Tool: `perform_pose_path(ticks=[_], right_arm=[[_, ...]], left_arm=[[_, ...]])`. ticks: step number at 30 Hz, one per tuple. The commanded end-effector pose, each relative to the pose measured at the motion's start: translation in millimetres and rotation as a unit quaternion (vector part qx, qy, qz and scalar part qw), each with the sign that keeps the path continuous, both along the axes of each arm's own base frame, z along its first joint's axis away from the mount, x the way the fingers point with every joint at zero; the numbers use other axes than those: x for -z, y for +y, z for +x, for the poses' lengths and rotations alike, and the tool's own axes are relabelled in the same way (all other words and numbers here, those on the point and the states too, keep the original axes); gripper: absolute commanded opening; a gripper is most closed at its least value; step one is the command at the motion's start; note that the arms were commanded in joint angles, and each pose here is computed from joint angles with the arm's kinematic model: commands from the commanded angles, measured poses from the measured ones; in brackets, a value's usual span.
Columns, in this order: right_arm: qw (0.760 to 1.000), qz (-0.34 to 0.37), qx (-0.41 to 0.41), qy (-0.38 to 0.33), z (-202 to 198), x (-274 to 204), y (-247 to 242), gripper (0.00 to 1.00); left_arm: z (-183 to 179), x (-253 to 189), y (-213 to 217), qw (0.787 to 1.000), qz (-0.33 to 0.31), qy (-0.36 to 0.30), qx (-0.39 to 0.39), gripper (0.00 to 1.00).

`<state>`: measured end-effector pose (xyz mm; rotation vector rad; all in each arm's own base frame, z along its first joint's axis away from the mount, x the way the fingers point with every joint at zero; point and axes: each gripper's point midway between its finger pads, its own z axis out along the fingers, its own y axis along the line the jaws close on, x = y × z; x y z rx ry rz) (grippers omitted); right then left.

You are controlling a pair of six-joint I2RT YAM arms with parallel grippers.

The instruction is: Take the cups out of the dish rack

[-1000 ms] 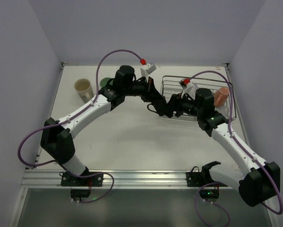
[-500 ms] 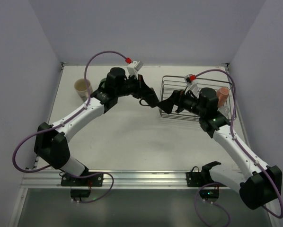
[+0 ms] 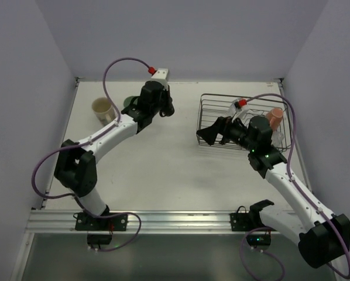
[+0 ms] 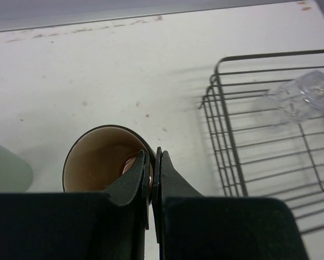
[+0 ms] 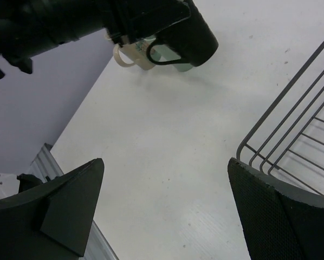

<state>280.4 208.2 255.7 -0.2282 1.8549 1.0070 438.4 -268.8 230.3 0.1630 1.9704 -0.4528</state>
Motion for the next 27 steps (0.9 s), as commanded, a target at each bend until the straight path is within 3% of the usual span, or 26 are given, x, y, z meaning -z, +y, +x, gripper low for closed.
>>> perform_pose_path(ticks=[1,11,20,27], right_arm=[[0.999,0.033,0.027,-0.030,1,-14,-6,0.99],[0.997,0.043,0.065,-0.014,5,10,-15,0.99],[0.997,0.033,0.074,-0.009,9,15,-17,0.99],[0.989,0.001,0.147,-0.005,30,19,-37,0.98]], left_arm=[[42,-22,19,0.993,0.042,-0.080,-0.078,0.00],[90,41,8,0.984,0.126,-0.096,-0.084,0.00],[117,77,0,0.982,0.142,-0.095,-0.074,0.00],[123,89,3,0.981,0.153,-0.090,-0.079,0.00]])
